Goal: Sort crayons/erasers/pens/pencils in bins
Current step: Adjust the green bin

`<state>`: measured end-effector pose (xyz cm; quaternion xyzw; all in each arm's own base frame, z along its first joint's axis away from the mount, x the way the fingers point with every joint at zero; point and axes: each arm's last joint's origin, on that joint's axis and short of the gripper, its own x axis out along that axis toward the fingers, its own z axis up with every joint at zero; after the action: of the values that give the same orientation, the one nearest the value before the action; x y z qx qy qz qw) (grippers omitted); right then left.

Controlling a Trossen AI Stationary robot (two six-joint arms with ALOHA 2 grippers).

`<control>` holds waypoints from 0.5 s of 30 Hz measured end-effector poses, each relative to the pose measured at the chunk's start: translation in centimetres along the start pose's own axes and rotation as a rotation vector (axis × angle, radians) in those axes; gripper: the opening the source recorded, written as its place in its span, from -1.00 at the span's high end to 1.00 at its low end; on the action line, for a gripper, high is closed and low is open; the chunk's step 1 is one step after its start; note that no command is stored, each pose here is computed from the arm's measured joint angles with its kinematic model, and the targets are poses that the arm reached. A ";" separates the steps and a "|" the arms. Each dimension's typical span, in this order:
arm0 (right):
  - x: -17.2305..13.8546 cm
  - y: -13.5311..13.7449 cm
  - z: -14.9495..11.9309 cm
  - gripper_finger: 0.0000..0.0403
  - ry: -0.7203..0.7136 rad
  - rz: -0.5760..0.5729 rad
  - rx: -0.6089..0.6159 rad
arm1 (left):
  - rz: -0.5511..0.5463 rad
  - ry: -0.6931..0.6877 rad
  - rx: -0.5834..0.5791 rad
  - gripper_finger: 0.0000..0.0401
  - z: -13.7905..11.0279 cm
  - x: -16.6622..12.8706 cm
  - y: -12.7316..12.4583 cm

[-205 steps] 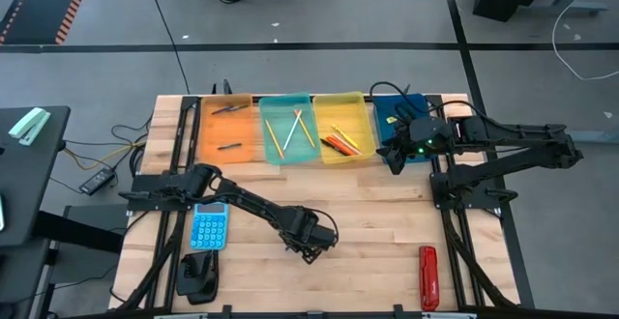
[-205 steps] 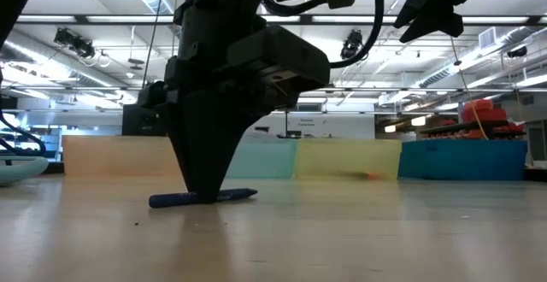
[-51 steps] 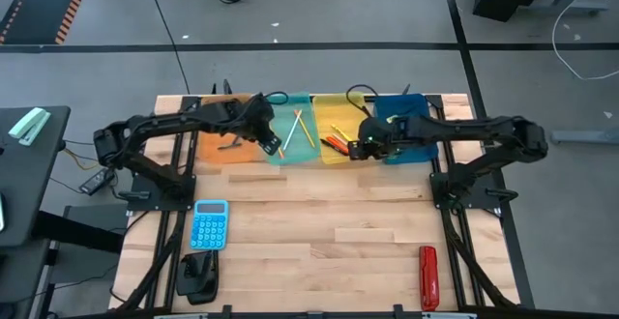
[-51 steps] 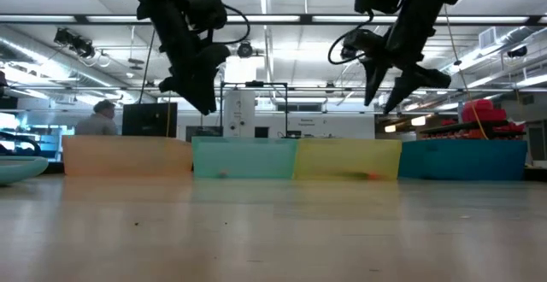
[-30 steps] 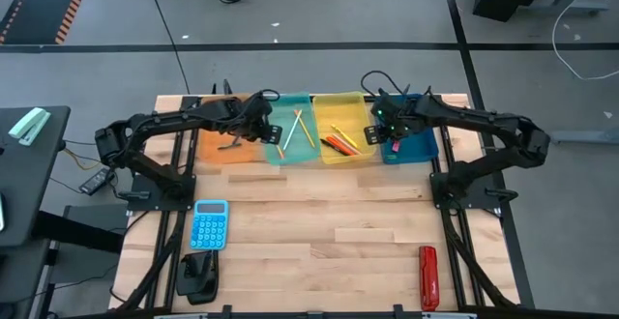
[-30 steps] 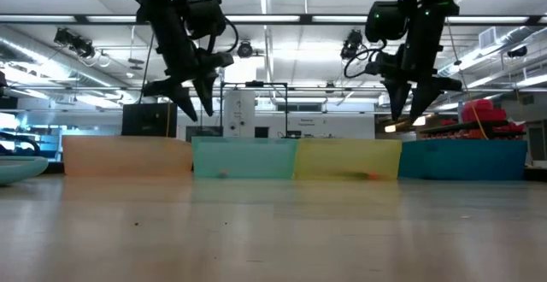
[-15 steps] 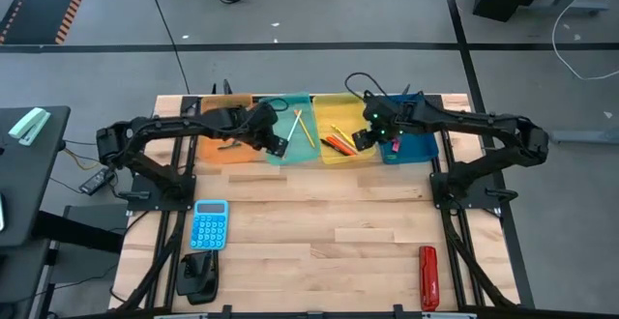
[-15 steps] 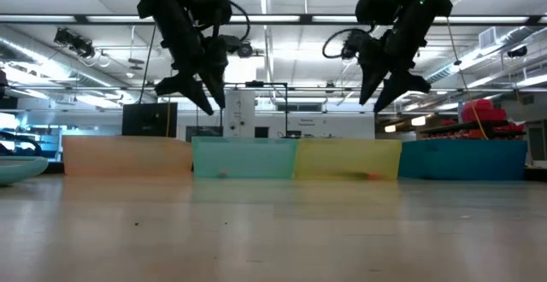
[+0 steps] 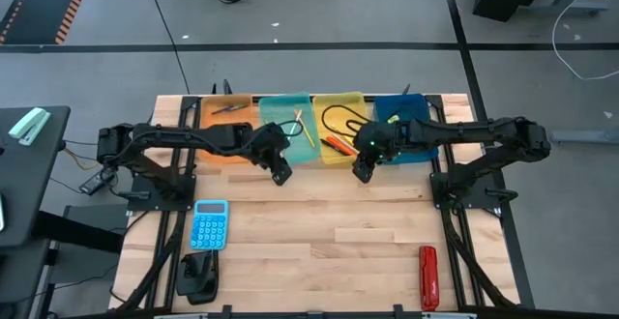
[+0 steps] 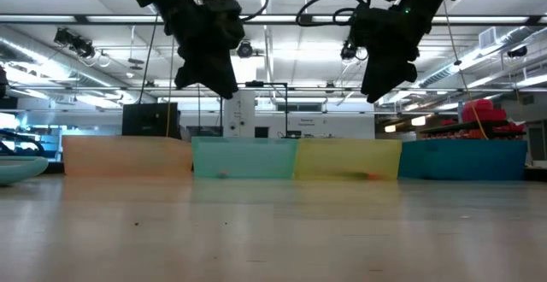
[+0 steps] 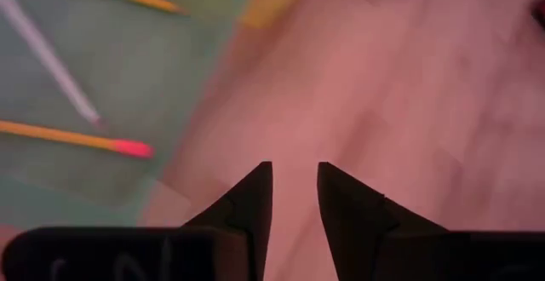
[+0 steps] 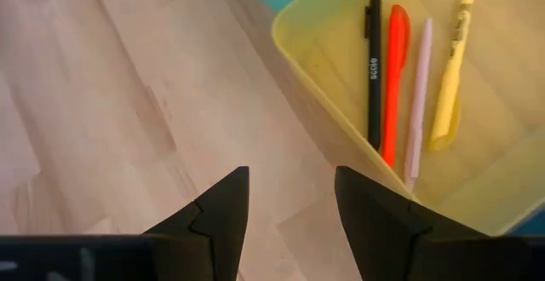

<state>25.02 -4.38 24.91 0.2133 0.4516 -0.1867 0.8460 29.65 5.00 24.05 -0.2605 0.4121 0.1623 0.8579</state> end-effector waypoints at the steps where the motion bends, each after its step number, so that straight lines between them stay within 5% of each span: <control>1: 0.0 0.1 0.0 0.09 -0.004 -0.009 0.007 | -0.024 0.015 0.005 0.49 -0.1 0.0 -0.2; 6: 0.0 0.1 -0.1 0.09 -0.018 -0.036 0.072 | -0.112 0.091 0.034 0.50 -1.0 0.0 -1.2; 15: 0.0 0.1 0.0 0.09 -0.044 -0.062 0.184 | 0.083 0.256 0.088 0.56 -2.5 4.7 0.5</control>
<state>25.09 -4.34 24.97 0.2717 0.4200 -0.2579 0.8266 30.72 4.32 18.85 -0.2242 0.5352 0.1448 0.8015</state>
